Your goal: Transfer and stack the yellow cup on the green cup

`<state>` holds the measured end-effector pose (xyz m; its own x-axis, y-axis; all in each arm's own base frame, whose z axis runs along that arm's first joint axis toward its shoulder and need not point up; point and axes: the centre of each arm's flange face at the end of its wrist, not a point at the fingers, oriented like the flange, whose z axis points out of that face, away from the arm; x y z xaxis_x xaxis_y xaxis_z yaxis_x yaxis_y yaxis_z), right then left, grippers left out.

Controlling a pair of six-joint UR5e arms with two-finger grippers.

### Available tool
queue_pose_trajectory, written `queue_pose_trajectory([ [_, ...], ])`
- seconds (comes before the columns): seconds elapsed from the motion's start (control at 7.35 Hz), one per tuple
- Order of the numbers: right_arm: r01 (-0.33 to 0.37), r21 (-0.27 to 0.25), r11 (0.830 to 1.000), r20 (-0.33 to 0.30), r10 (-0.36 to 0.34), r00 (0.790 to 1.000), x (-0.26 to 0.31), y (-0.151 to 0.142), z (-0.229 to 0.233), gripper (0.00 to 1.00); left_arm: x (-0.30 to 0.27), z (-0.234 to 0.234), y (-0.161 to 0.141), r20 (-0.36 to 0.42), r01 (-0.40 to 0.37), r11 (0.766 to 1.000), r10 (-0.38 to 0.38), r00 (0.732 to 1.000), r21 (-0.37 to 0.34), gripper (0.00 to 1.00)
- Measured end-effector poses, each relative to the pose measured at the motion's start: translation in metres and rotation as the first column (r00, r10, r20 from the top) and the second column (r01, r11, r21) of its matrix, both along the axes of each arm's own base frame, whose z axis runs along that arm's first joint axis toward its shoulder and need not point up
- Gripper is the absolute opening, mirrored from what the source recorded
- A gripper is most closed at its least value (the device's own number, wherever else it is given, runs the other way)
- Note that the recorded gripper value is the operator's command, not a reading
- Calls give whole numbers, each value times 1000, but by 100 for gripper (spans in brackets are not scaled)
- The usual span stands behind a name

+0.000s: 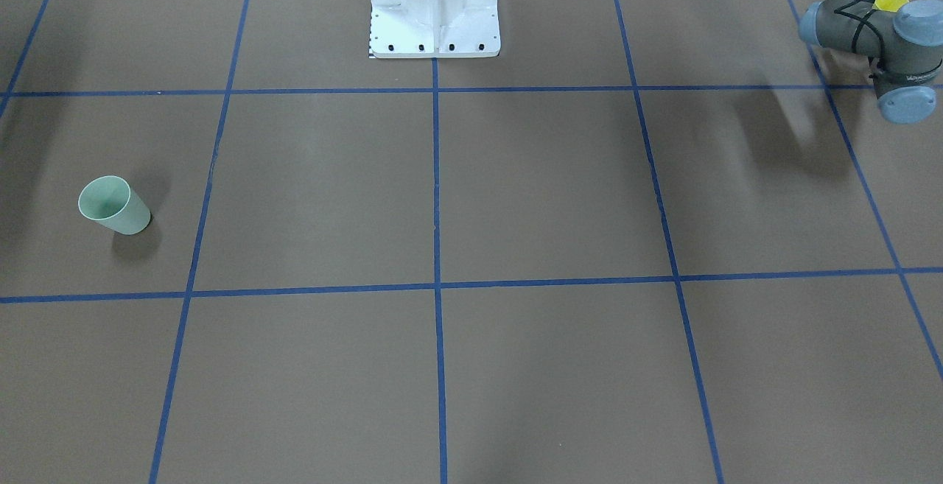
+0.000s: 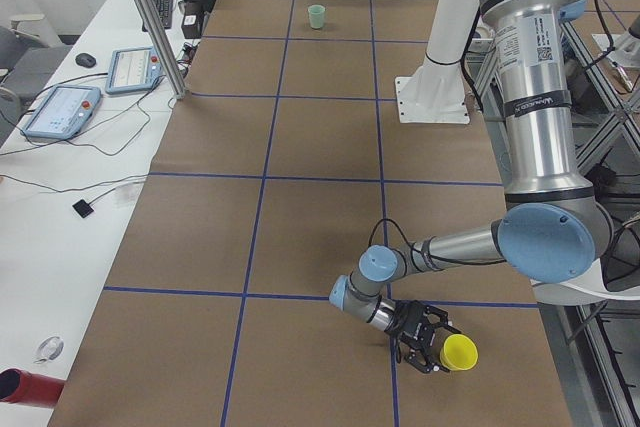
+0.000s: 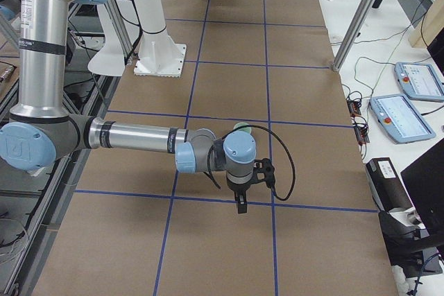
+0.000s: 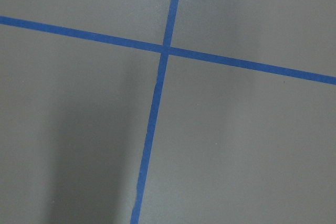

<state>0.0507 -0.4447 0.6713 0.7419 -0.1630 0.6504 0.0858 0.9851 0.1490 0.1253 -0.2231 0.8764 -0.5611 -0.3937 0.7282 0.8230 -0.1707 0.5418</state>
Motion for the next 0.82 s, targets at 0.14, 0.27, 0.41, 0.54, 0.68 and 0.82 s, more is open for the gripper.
queue_pose_trajectory([
  [0.14, 0, 1, 1000, 0, 0, 1000, 0, 0, 0, 99, -2, 5, 3, 7, 9, 1000, -9, 1000, -13, 100],
  [0.27, 0, 1, 1000, 0, 0, 1000, 0, 0, 0, 99, -4, 9, 6, 13, 19, 999, -19, 1000, -26, 100],
  [0.41, 0, 2, 1000, 0, 0, 1000, 0, 0, -1, 99, -5, 11, 8, 15, 29, 999, -28, 999, -35, 100],
  [0.54, 1, 2, 1000, 0, -1, 1000, 0, 0, -1, 99, -5, 13, 10, 14, 38, 998, -37, 999, -42, 100],
  [0.68, 2, 2, 1000, 0, -2, 1000, -1, 0, -1, 99, -5, 15, 11, 13, 46, 998, -46, 999, -47, 100],
  [0.82, 2, 1, 1000, 0, -2, 1000, -1, 0, 0, 99, -6, 17, 12, 14, 52, 997, -52, 999, -52, 97],
])
